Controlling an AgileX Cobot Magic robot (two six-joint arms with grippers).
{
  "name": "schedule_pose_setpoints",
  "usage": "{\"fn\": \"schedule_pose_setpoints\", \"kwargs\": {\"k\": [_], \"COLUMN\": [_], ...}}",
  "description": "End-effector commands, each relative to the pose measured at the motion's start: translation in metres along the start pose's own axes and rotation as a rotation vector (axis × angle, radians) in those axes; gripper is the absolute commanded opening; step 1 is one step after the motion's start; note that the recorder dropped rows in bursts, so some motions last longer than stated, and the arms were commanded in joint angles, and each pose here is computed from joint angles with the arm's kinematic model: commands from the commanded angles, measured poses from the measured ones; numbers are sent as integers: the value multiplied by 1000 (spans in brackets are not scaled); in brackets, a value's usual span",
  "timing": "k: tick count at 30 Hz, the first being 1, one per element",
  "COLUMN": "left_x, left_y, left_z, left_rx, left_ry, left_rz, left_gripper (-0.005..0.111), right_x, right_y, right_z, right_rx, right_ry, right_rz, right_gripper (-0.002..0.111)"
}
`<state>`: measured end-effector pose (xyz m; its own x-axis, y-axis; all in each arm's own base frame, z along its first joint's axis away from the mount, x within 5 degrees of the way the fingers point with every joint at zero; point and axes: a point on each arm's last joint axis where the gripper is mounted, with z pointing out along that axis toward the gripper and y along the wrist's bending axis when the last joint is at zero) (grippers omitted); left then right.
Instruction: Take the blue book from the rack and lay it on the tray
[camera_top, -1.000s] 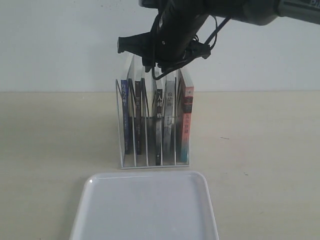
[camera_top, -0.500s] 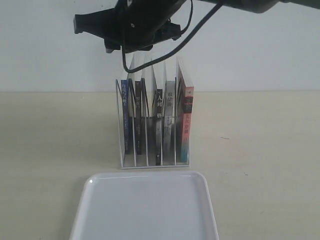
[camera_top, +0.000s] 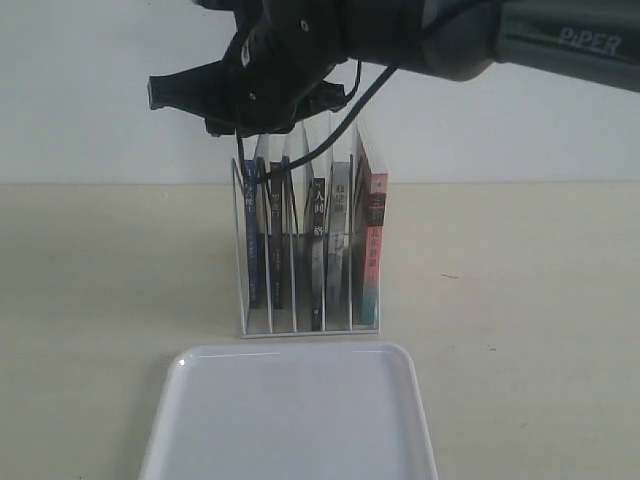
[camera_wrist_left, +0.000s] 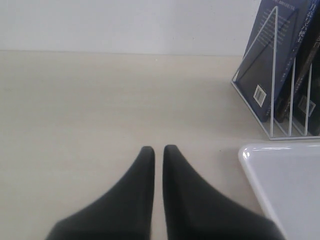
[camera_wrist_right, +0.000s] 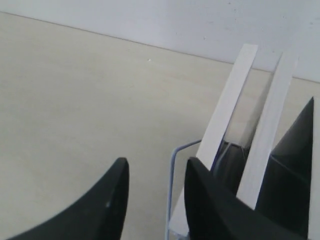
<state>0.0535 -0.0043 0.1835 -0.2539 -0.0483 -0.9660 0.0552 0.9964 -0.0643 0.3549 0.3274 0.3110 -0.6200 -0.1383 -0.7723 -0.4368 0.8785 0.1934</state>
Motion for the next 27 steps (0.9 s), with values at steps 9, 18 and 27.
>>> {"fn": "schedule_pose_setpoints", "kwargs": {"k": [9, 18, 27], "left_x": [1, 1, 1], "left_y": [0, 0, 0], "left_z": [0, 0, 0], "left_rx": [-4, -4, -4], "left_ry": [-4, -4, -4], "left_rz": [-8, -8, -8], "left_gripper": [6, 6, 6], "right_x": [2, 10, 16], "right_y": [-6, -7, -8], "right_z": [6, 18, 29], "right_rx": [50, 64, 63], "right_ry": [3, 29, 35], "right_rz": [-3, 4, 10], "right_gripper": [36, 36, 36]}}
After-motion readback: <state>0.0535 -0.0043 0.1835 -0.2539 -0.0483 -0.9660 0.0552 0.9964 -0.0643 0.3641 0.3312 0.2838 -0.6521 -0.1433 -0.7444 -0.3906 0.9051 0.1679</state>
